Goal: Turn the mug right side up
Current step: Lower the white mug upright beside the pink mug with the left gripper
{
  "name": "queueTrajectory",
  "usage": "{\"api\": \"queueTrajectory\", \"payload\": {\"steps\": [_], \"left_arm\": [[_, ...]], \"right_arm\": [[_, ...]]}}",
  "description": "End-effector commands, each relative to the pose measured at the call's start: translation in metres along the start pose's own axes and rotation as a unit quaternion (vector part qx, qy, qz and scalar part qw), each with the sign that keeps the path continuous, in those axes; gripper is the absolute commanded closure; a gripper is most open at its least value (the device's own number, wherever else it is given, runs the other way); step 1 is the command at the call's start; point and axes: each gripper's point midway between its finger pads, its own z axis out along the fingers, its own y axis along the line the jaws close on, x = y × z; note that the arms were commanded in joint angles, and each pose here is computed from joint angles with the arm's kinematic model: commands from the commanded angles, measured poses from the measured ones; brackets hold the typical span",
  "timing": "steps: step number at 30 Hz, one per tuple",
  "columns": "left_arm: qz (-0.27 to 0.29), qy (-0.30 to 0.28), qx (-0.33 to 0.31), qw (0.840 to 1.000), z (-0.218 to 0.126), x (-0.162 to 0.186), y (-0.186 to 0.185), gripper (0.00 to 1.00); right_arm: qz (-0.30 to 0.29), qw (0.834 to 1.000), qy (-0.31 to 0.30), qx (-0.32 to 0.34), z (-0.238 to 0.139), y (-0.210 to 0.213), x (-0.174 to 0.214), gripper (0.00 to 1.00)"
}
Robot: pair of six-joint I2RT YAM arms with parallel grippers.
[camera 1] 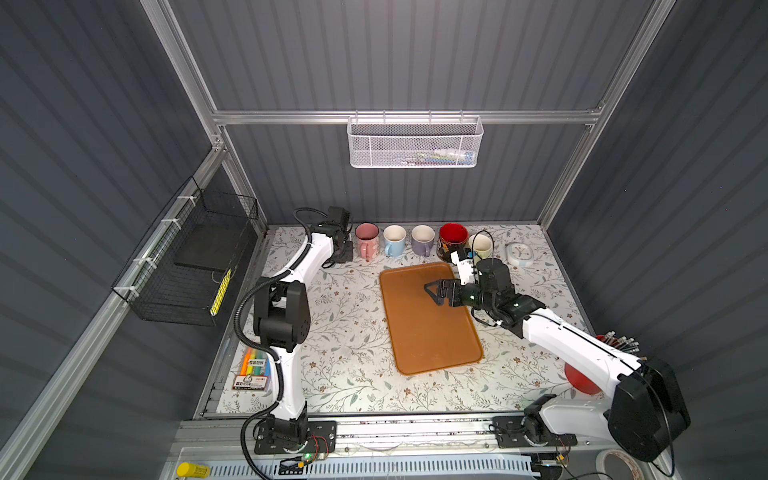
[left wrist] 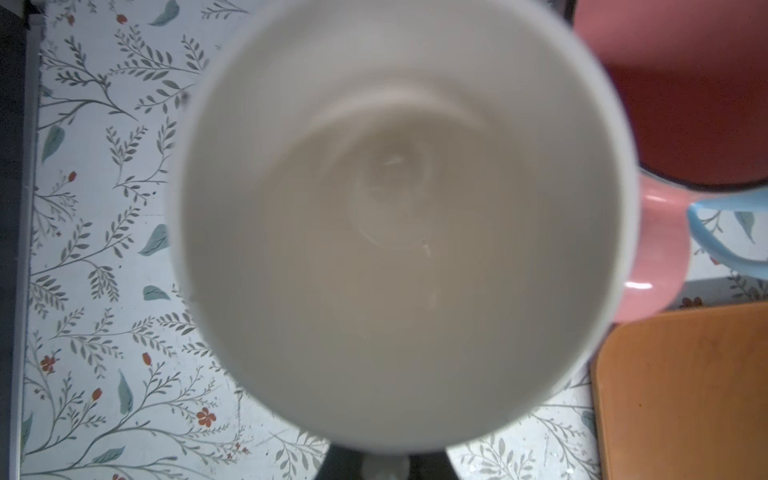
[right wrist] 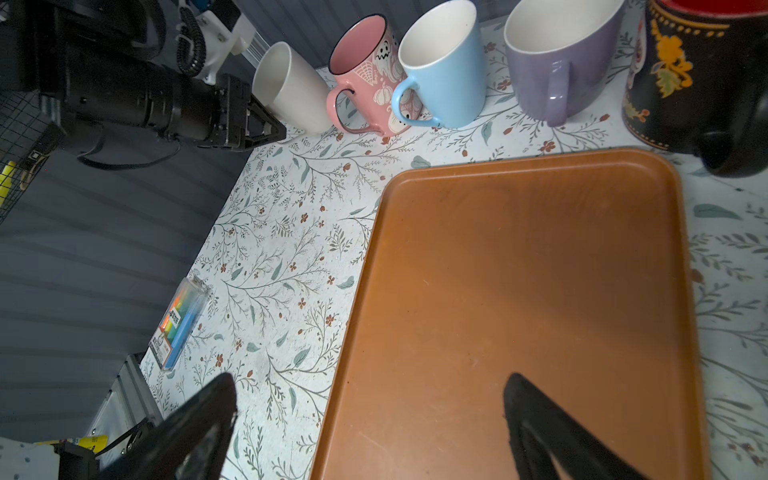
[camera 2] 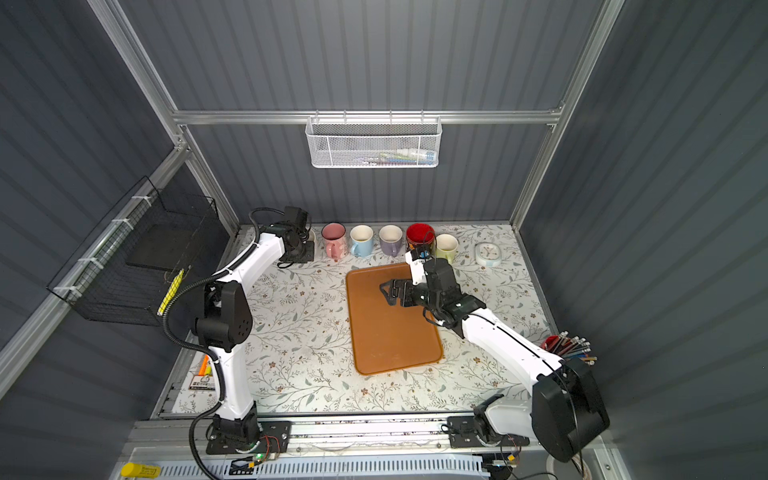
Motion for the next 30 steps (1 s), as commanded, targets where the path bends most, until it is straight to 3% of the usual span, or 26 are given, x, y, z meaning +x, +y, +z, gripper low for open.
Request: {"api": "queueTrajectory", "payload": {"steps": [1,23,30], "left_arm": [[0.004,-0.001,0.015,1.000,-0.003,-0.013,-0.001,1.00],[-0.005,0.034,0.014,0.999,0.032,-0.013,0.006,1.00],[-0.006,0.028,0.010,1.000,0.027,-0.015,0.008,0.74]], "right_arm": [[-0.004,1.000,-0.003,0.002,0.003,-0.002,-0.001,0.01],[-0.008,1.000,-0.005,0.009,0.003,-0.005,-0.003,0.01],[-0.012,1.000,-0.011,0.013,-0.001,-0.004,-0.006,0.01]]}}
